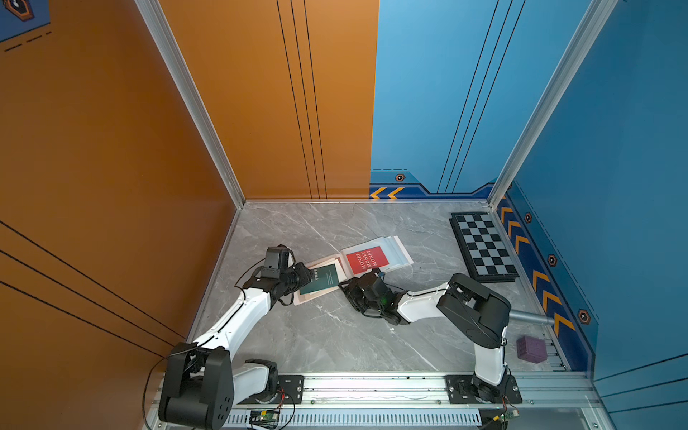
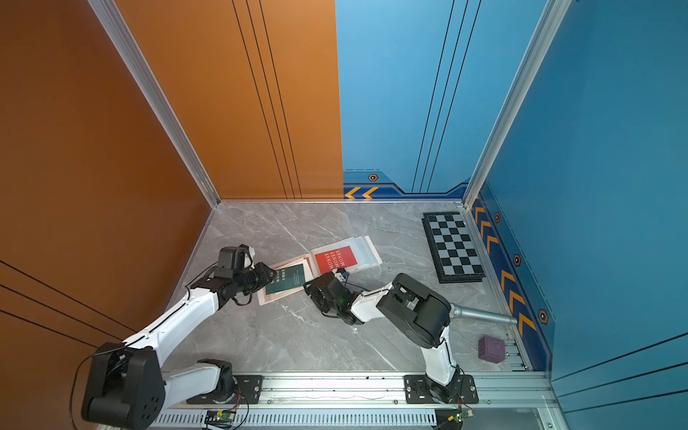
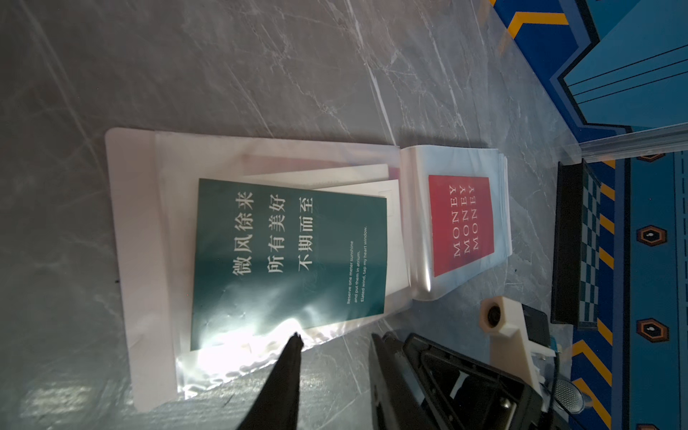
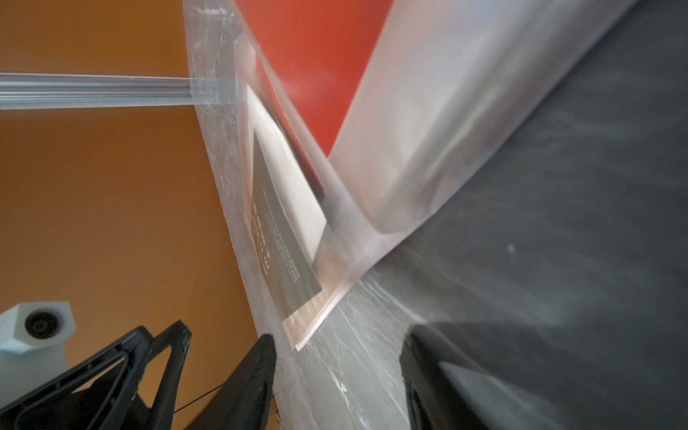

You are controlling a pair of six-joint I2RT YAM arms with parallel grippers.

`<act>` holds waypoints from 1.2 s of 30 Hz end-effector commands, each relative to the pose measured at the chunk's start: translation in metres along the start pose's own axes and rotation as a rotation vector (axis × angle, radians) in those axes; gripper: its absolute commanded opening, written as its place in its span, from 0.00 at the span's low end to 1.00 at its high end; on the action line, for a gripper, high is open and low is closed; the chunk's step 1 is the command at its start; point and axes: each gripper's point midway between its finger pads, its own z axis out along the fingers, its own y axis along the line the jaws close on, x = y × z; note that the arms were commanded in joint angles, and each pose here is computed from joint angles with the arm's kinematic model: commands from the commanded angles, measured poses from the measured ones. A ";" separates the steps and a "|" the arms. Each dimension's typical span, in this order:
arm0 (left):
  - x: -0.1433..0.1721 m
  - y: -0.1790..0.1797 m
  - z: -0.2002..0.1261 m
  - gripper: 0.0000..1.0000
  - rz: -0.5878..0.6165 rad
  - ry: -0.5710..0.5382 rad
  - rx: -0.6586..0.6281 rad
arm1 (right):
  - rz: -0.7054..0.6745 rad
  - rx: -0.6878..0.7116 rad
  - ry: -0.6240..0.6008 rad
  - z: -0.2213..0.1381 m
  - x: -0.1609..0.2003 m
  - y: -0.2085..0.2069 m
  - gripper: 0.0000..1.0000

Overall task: Place the photos into the photo albums
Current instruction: Close the photo album at the center of the board.

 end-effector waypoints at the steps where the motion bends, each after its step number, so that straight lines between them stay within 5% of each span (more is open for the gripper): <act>1: 0.007 0.001 -0.001 0.32 0.004 0.019 0.028 | 0.044 0.013 -0.135 0.014 -0.018 -0.013 0.56; 12: 0.024 0.015 -0.005 0.32 -0.002 0.039 0.020 | 0.123 -0.102 -0.227 0.058 -0.021 0.004 0.44; 17: 0.025 0.026 -0.016 0.32 -0.031 0.023 0.010 | 0.142 -0.183 -0.224 0.068 -0.026 0.026 0.16; 22: 0.017 0.043 -0.034 0.33 -0.109 -0.042 0.017 | 0.160 -0.261 -0.207 0.057 -0.029 0.046 0.03; 36: -0.022 0.091 -0.037 0.33 -0.483 -0.139 0.189 | 0.285 -0.456 -0.134 0.038 -0.034 0.080 0.00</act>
